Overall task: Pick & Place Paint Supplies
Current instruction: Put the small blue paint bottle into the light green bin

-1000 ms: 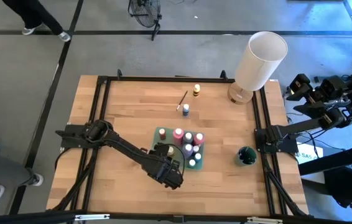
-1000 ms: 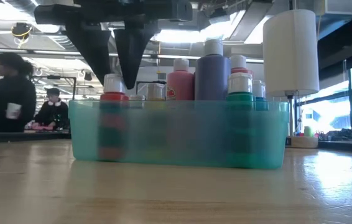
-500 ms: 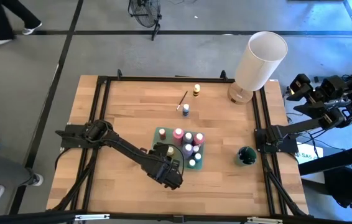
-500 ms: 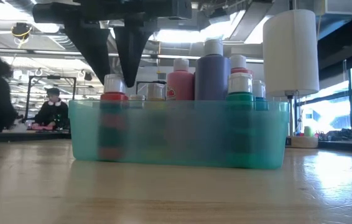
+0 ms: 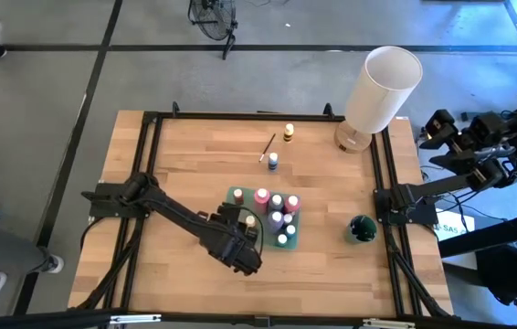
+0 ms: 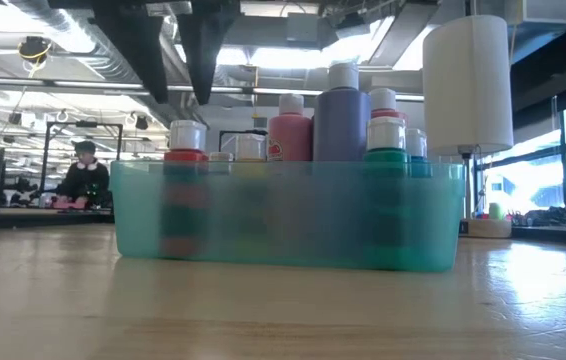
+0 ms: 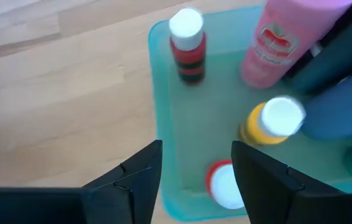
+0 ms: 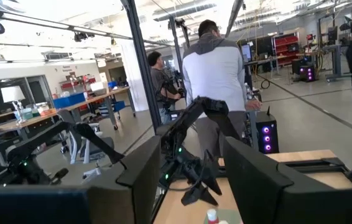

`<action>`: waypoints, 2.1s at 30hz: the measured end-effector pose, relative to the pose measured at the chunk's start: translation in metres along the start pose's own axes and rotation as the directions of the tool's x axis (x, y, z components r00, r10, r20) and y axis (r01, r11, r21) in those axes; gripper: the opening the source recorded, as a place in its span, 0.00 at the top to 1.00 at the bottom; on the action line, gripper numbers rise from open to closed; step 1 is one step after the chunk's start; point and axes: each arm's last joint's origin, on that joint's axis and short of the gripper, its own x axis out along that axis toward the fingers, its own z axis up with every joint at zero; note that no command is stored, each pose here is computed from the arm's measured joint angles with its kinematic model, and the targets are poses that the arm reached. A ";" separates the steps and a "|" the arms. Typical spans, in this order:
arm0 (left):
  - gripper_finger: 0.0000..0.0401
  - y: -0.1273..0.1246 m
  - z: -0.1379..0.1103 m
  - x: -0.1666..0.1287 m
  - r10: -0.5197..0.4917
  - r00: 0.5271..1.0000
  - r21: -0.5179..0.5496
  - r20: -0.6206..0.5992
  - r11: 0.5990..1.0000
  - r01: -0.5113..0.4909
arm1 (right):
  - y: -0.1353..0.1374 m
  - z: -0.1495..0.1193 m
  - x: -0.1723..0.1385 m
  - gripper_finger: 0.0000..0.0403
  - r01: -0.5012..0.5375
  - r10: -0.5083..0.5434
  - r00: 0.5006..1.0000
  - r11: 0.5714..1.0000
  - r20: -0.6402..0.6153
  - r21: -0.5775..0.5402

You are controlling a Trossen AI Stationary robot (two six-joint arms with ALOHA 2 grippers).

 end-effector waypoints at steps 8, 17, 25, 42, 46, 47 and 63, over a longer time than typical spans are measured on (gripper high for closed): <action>0.48 0.001 0.010 -0.004 0.028 0.993 0.151 -0.117 0.988 -0.010 | -0.001 -0.003 0.000 0.56 0.009 -0.009 0.999 1.000 -0.036 0.001; 0.48 0.020 0.063 -0.045 -0.161 0.984 0.090 0.070 0.984 0.155 | -0.001 -0.005 0.000 0.56 0.011 -0.011 0.999 1.000 -0.047 -0.003; 0.48 0.062 0.115 -0.089 -0.319 0.911 0.028 0.261 0.946 0.323 | -0.002 -0.009 -0.001 0.56 0.021 -0.021 0.996 1.000 -0.092 -0.003; 0.49 0.073 0.159 -0.085 -0.248 0.840 0.221 0.483 0.962 0.157 | -0.007 -0.007 0.001 0.56 0.193 -0.191 0.980 0.981 -0.051 0.026; 0.51 0.077 0.180 -0.071 -0.214 0.890 0.384 0.403 0.922 0.047 | -0.005 -0.001 0.011 0.56 0.153 -0.152 0.988 0.987 -0.017 0.047; 0.51 0.077 0.185 -0.068 -0.202 0.895 0.415 0.398 0.909 0.021 | -0.004 0.000 0.014 0.56 0.129 -0.129 0.992 0.991 -0.013 0.038; 0.53 0.092 0.289 -0.005 -0.232 0.941 0.794 0.246 0.605 -0.058 | 0.007 0.017 0.086 0.56 -0.230 0.247 0.968 0.944 0.044 -0.238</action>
